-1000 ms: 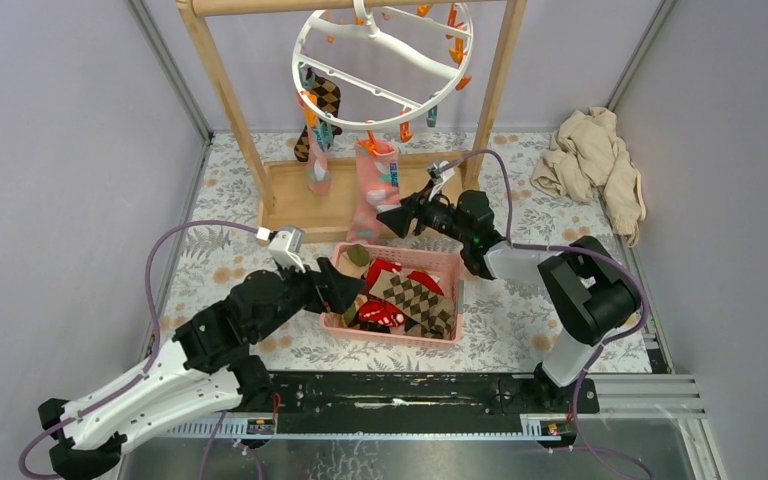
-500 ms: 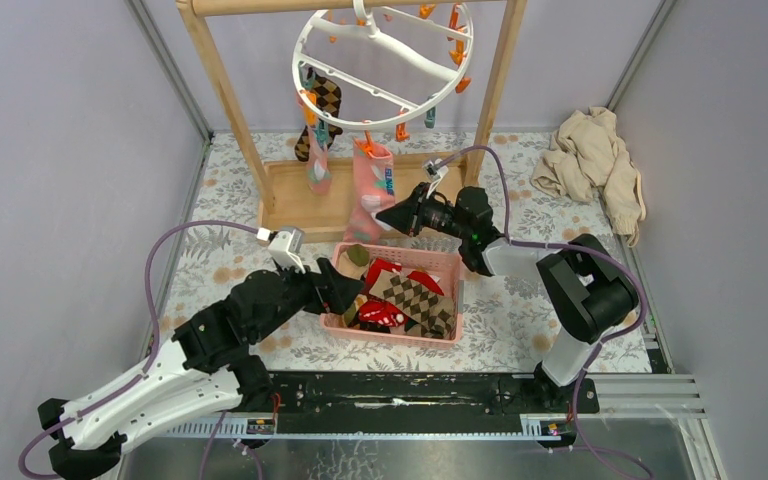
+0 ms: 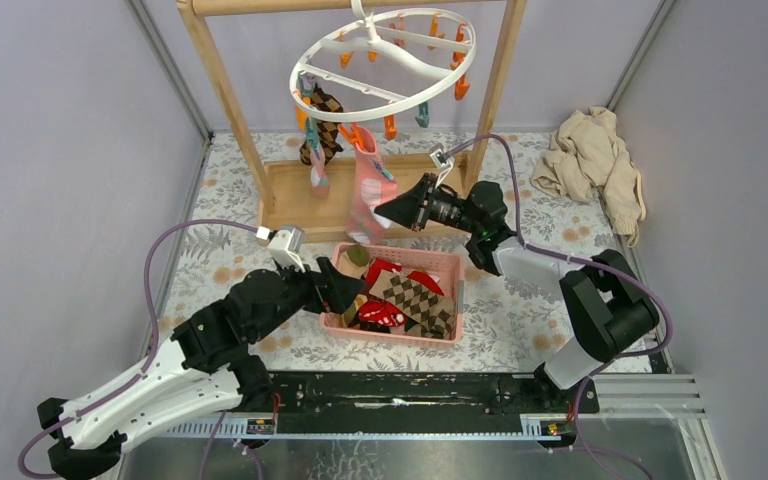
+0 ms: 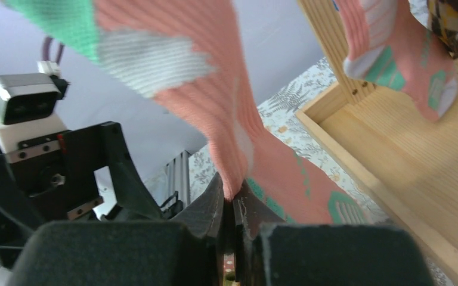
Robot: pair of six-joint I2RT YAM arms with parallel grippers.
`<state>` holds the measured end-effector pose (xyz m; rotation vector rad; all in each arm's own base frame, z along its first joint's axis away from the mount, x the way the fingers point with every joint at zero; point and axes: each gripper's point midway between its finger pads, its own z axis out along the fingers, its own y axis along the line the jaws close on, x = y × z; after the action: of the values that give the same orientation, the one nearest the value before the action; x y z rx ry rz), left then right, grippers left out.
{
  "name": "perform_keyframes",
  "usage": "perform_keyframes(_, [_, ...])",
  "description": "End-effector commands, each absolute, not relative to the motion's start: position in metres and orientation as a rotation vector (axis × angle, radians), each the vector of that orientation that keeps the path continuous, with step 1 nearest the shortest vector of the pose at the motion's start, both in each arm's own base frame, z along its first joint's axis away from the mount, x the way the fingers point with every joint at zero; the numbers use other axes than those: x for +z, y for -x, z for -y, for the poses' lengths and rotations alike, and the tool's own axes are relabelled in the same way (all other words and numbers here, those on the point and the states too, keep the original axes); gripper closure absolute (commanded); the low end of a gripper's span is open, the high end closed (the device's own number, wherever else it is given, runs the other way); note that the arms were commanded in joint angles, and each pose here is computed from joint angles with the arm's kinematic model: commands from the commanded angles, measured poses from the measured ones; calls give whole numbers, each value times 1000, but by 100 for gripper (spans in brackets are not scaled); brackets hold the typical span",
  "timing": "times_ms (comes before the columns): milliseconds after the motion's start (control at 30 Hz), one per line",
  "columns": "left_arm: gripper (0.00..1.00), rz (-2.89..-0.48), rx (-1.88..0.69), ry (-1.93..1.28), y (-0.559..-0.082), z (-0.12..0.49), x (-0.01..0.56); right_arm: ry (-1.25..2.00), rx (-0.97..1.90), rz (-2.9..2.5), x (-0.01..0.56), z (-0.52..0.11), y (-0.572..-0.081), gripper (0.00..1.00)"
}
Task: Remove the socks clipped to the hanger
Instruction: Remove the sock from the hanger.
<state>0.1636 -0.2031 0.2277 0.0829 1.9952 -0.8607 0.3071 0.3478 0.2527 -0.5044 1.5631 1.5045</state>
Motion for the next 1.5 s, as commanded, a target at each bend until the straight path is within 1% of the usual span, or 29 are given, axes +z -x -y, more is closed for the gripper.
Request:
perform_keyframes(0, [2,-1954,-893,-58,-164,203,242,557,1556,-1378,317,-342,-291,97])
perform_keyframes(233, [2,-1956,-896,-64,-165,206,238,565,1556,-1363,324,-336,-282,98])
perform_keyframes(1000, [2,-1948,-878,-82,-170,210,229,549,1564,-1379,318,-328,-270,99])
perform_keyframes(1267, [1,-1828,-795,-76,-192,208,226,558,1639,-1360,330,-326,-255,99])
perform_keyframes(1467, [1,-1662,-720,-134,-211,211,239,575,1683,-1362,334,-326,-247,99])
